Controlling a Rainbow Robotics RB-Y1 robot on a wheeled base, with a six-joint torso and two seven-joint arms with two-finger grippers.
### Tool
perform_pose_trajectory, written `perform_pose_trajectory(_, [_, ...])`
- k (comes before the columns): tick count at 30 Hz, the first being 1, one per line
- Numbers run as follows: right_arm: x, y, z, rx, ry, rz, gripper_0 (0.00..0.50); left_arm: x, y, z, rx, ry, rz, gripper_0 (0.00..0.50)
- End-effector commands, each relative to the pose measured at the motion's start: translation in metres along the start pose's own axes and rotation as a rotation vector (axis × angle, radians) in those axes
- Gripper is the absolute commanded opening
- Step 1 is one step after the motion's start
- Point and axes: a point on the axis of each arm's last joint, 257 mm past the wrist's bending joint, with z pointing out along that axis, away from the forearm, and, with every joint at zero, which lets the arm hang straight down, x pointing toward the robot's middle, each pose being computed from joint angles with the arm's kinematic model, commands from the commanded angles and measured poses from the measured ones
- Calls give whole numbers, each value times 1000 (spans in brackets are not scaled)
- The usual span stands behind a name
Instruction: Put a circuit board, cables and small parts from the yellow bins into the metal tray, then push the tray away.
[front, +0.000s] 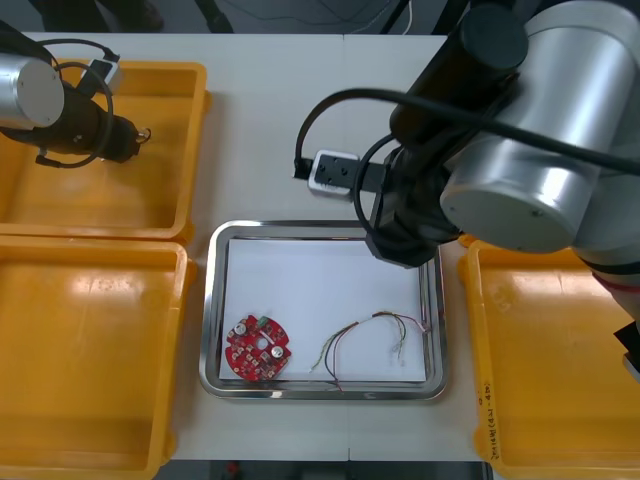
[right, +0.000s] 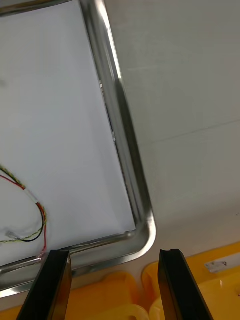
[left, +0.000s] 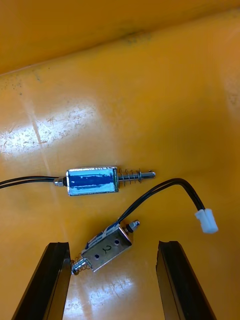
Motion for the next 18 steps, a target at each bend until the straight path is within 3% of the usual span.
perform_pose_trajectory(1, [-6, -50, -31, 80, -70, 151, 500, -32, -12, -4, 0, -61, 102, 500])
perform_pose_trajectory(11, [49, -136, -66, 194, -78, 417, 500, -24, -14, 8, -1, -59, 121, 500])
perform_pose_trajectory(18, [97, -176, -75, 215, -55, 603, 500, -17, -13, 19, -3, -60, 124, 500])
